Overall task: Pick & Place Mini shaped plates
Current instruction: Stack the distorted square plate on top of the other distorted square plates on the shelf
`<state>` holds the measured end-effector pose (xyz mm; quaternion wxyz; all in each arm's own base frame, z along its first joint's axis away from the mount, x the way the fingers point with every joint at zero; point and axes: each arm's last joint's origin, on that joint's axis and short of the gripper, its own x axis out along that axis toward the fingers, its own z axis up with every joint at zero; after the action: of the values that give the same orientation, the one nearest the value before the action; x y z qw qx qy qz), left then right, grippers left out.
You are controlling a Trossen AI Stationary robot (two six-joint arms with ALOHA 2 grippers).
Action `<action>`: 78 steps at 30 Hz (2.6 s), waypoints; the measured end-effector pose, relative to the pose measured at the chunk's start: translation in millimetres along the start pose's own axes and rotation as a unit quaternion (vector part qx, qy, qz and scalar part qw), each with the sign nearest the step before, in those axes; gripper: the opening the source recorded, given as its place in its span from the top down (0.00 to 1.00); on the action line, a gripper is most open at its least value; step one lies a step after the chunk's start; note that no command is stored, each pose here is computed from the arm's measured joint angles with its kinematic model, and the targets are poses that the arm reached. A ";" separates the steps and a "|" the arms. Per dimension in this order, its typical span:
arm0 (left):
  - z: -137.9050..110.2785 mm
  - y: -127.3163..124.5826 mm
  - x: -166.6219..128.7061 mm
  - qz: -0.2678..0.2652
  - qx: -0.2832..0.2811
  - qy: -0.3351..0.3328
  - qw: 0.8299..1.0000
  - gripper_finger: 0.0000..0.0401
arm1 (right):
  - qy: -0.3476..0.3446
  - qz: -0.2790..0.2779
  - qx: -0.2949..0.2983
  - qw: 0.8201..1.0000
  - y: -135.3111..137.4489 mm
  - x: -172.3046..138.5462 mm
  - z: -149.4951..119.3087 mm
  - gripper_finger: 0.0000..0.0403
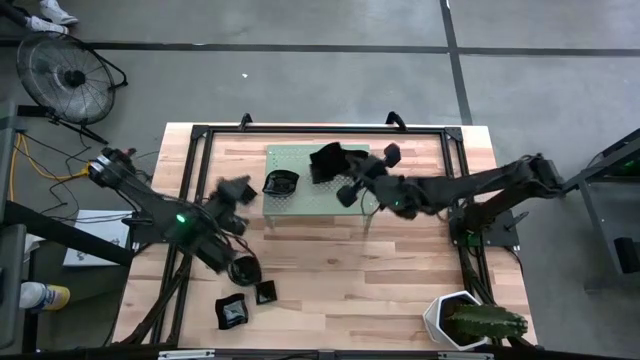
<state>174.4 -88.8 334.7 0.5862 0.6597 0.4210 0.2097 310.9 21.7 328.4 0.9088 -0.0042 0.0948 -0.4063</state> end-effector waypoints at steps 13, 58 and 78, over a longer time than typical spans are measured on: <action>-69.4 -9.0 -3.7 -0.058 -0.223 -0.044 0.972 0.63 | 0.130 0.082 0.054 0.987 -51.5 22.7 -3.8 1.00; -55.4 -42.3 3.6 -0.081 -0.249 -0.057 0.963 0.63 | 0.240 0.396 -0.036 0.885 -180.2 106.0 -8.2 1.00; -55.2 -43.1 3.4 -0.094 -0.247 -0.060 0.963 0.63 | 0.245 0.370 -0.048 0.895 -181.1 107.8 -9.1 0.97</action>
<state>120.4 -54.9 305.4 0.7721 0.4630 0.3805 0.2112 246.0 -178.7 316.6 0.9400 0.0872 0.3291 -0.0239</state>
